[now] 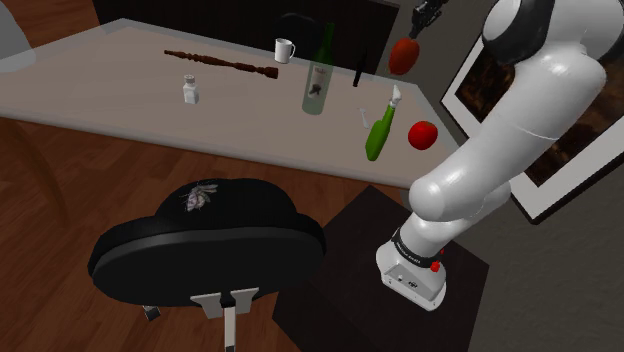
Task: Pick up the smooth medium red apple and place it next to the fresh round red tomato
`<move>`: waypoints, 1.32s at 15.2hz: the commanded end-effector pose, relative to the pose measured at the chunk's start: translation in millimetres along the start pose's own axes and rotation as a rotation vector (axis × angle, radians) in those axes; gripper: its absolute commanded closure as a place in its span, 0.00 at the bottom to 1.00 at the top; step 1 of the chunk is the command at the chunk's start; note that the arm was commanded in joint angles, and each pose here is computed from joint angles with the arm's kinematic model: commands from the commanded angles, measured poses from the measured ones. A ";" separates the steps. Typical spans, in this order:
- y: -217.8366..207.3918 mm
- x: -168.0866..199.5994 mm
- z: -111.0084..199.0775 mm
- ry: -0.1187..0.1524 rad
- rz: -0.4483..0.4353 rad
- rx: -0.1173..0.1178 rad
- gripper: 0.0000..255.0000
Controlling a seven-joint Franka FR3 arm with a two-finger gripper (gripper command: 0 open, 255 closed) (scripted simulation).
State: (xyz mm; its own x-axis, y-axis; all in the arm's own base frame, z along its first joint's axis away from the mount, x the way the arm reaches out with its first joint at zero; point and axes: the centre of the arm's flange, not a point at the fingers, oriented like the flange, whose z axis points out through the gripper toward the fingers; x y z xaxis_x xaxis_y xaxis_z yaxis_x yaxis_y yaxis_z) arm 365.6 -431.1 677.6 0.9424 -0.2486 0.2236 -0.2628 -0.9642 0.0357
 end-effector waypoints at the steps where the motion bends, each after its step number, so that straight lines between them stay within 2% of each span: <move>1: 26.9 -3.2 0.0 0.000 -0.002 0.000 1.00; 7: 112.5 -13.0 0.6 0.000 -0.002 0.000 1.00; 20: 110.1 -28.3 67.4 0.000 -0.002 0.000 1.00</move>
State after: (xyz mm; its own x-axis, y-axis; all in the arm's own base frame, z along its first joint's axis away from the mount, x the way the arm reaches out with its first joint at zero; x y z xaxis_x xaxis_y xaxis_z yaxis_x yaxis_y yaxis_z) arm 325.2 -536.6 615.6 0.9431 -0.2462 0.2236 -0.2604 -0.9648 0.0359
